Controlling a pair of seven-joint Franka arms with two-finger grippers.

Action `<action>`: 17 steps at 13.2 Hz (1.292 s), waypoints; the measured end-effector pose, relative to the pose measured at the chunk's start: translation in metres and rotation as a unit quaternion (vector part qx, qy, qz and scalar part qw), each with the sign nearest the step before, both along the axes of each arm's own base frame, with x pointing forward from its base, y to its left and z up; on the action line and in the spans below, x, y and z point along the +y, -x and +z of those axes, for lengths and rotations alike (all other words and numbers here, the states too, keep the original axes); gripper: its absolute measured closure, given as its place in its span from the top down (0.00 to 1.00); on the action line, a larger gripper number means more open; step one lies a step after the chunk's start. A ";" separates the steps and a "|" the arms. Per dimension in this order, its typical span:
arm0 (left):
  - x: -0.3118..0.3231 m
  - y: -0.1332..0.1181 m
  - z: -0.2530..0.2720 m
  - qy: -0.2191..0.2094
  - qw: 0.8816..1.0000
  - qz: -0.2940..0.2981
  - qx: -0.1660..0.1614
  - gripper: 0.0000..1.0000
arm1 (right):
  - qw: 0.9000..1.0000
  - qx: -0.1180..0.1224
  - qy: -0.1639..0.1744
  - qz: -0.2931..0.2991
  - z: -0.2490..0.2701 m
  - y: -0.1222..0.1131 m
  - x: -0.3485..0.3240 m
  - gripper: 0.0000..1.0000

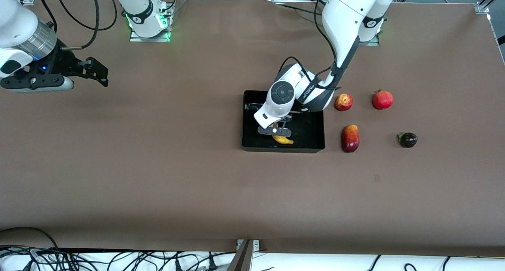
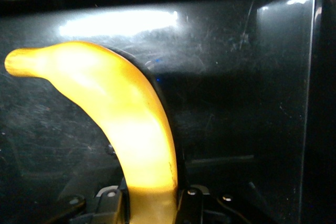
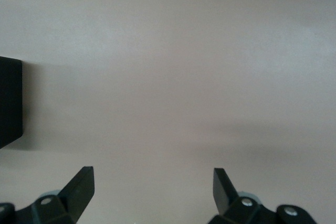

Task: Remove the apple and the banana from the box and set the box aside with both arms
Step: 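Carry the banana out and lower it beside the mango, then release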

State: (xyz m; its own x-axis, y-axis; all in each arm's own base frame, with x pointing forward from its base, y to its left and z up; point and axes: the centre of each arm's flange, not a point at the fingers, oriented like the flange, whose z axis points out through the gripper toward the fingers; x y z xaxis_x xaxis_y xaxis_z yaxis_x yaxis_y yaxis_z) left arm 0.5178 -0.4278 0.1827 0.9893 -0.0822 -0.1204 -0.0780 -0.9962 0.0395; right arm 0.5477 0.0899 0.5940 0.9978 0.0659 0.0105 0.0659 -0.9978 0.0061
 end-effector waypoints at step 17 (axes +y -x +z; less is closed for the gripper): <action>0.318 -0.105 0.108 -0.094 0.985 -0.090 0.112 0.34 | 1.000 0.000 0.000 0.000 0.000 0.000 0.000 1.00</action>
State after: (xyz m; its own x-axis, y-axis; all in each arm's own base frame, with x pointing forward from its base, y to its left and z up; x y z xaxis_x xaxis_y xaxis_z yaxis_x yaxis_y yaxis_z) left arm 0.6232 -0.1096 0.2912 0.9078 -0.2094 -0.3634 -0.2642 -0.9584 -0.1078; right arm 0.5478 0.0896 0.5940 0.9978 0.0653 0.0106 0.0652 -0.9979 0.0061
